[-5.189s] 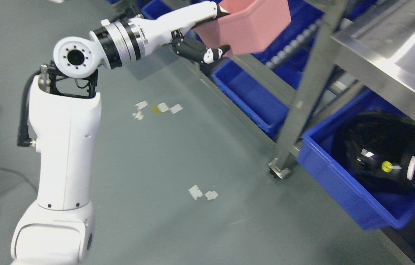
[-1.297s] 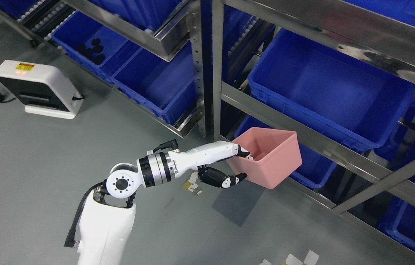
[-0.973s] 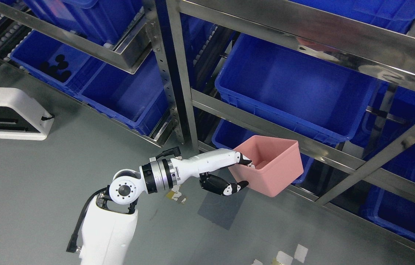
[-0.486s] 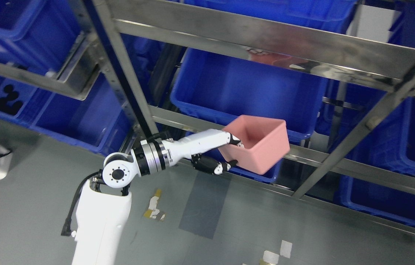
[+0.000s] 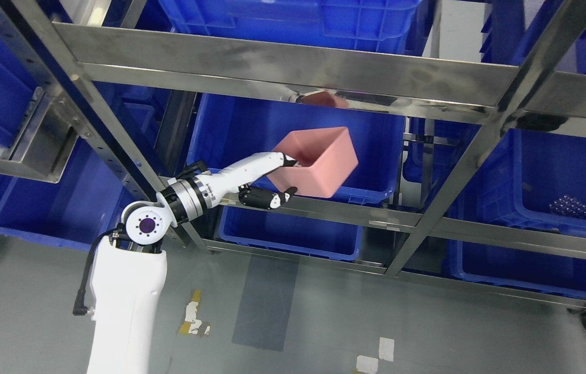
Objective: Place storage box into left shelf container
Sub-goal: 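Lower the pink box into the blue shelf bin and release it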
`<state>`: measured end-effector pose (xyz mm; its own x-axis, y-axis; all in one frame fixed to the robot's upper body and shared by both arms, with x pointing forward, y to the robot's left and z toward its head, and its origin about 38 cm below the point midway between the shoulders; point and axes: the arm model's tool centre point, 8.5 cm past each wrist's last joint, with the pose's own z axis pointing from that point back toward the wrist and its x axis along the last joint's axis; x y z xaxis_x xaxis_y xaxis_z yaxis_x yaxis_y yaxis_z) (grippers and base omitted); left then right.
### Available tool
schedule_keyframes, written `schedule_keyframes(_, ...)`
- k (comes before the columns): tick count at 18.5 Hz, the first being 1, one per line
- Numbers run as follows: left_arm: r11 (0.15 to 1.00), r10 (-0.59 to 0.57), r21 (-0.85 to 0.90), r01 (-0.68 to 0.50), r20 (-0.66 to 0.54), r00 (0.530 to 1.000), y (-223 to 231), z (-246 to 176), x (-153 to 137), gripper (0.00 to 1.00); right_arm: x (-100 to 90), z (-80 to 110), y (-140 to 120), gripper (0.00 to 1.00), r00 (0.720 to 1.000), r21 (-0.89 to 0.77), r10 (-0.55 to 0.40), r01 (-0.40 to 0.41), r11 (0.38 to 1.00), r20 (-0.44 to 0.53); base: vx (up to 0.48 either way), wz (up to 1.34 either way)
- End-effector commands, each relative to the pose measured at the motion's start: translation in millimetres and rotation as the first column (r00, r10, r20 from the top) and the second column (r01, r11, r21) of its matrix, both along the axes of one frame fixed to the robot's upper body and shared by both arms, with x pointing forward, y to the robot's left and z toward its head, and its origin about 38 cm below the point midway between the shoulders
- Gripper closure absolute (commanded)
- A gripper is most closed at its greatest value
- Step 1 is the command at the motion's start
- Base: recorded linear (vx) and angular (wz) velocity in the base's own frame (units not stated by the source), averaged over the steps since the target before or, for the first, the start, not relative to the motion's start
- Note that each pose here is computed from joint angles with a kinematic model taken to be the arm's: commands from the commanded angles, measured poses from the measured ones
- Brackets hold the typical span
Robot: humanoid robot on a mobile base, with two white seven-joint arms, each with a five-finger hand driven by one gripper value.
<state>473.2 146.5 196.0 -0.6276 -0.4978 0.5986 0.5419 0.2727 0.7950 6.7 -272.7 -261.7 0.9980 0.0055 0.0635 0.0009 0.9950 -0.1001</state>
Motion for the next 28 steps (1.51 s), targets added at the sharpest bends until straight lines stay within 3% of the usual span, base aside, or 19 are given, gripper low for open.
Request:
schedule_keyframes(1, 0.979, 0.186, -0.067, -0.194, -0.108, 0.977, 64, -28, 21, 0.96, 10.2, 1.1, -11, 0.0, 1.0, -0.018, -0.002, 0.003, 1.0, 0.025, 0.031, -0.12)
schedule_keyframes(9, 0.963, 0.234, -0.107, -0.246, -0.109, 0.966, 57, -40, 27, 0.83, 10.2, 1.1, -11, 0.0, 1.0, -0.018, -0.002, 0.003, 1.0, 0.025, 0.006, -0.02)
schedule_keyframes(14, 0.947, 0.279, -0.143, -0.289, -0.087, 0.956, 51, -42, 34, 0.61, 10.2, 1.1, -11, 0.0, 1.0, -0.018, -0.002, 0.003, 1.0, 0.025, -0.003, 0.01)
schedule_keyframes(19, 0.947, 0.278, -0.141, -0.29, -0.096, 0.956, 49, -44, 36, 0.57, 10.2, 1.1, -11, 0.0, 1.0, -0.018, -0.002, 0.003, 1.0, 0.025, 0.0, 0.0)
schedule_keyframes(23, 0.933, 0.311, -0.173, -0.317, -0.06, 0.948, 51, -31, 43, 0.45, 10.2, 1.1, -11, 0.0, 1.0, -0.017, -0.002, 0.002, 1.0, 0.025, 0.0, 0.0)
schedule_keyframes(28, 0.901, 0.372, -0.239, -0.362, -0.002, 0.928, 57, -2, 57, 0.39, 10.2, 1.1, -11, 0.0, 1.0, -0.017, -0.002, 0.002, 1.0, 0.025, 0.0, 0.0)
